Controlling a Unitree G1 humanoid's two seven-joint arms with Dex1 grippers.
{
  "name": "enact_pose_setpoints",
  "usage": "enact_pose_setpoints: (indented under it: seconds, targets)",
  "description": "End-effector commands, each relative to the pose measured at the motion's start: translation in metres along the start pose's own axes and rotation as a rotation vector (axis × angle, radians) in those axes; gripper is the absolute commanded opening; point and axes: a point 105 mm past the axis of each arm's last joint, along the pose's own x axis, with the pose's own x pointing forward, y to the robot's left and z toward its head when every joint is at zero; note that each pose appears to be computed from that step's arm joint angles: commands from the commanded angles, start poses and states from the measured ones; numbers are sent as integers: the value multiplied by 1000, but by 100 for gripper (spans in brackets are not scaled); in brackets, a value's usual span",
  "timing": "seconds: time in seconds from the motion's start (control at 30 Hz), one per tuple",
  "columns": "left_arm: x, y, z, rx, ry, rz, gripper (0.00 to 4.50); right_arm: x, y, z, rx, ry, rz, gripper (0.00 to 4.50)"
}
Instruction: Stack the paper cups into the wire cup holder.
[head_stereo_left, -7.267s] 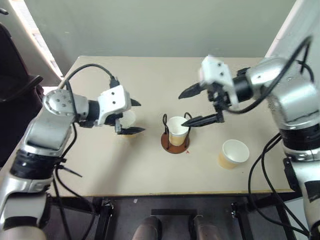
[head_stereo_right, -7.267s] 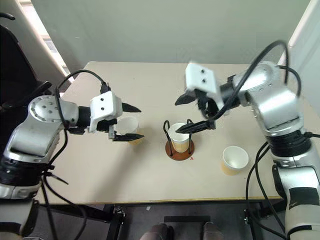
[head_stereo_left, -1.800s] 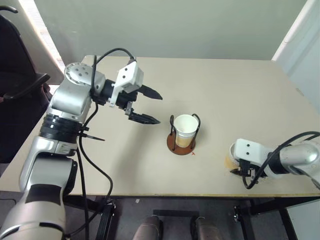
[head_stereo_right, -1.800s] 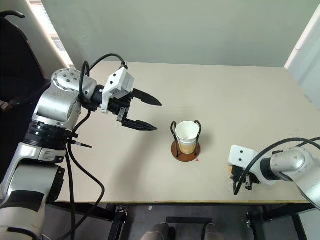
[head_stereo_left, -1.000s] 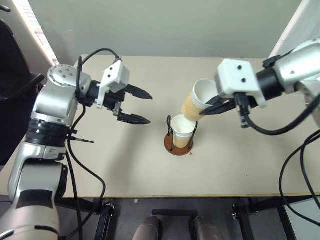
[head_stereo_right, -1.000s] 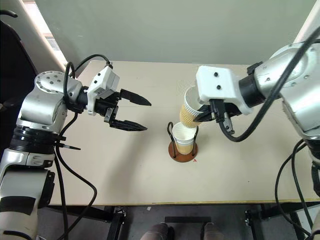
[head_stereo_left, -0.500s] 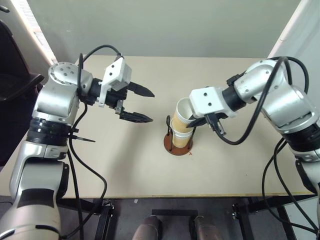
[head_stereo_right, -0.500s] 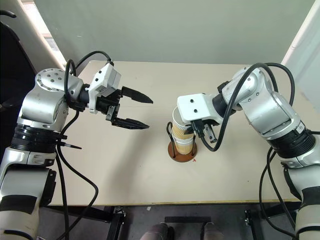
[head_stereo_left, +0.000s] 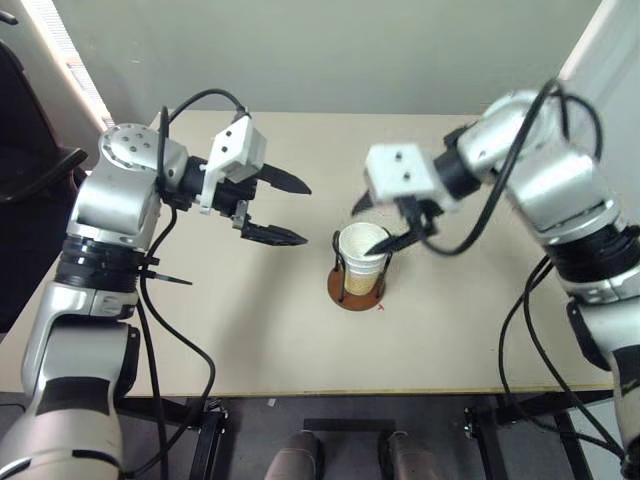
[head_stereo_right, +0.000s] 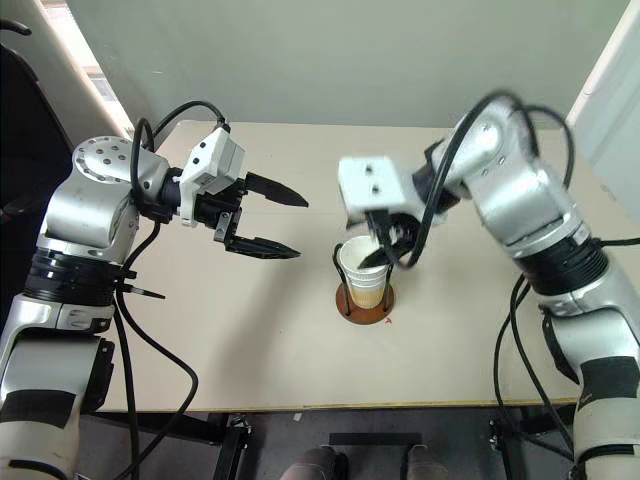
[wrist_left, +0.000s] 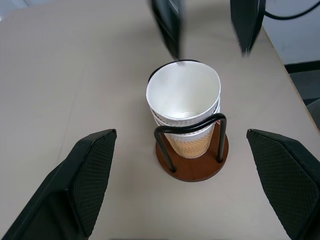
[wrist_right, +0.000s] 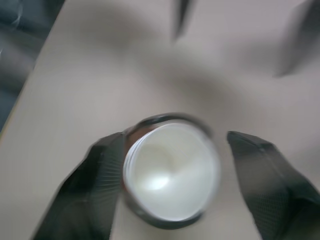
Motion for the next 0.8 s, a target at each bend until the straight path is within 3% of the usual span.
enact_pose_setpoints:
  seconds: [0.03, 0.27, 0.4, 0.53, 0.8]
  targets:
    - [-6, 4, 11, 46, -15, 37, 450, -33, -15, 17, 113, -147, -136, 329]
    - [-12, 12, -7, -42, -33, 178, 450, -74, -19, -69, 463, -118, -513, 329]
    - [-25, 25, -20, -107, -39, 325, 450, -89, -6, -115, 618, -74, -687, 329]
    - [-61, 33, -45, -243, -58, 522, 450, -101, 28, -167, 809, -15, -834, 329]
    - [-97, 19, -95, -393, 4, 725, 450, -108, 41, -184, 886, -25, -965, 329]
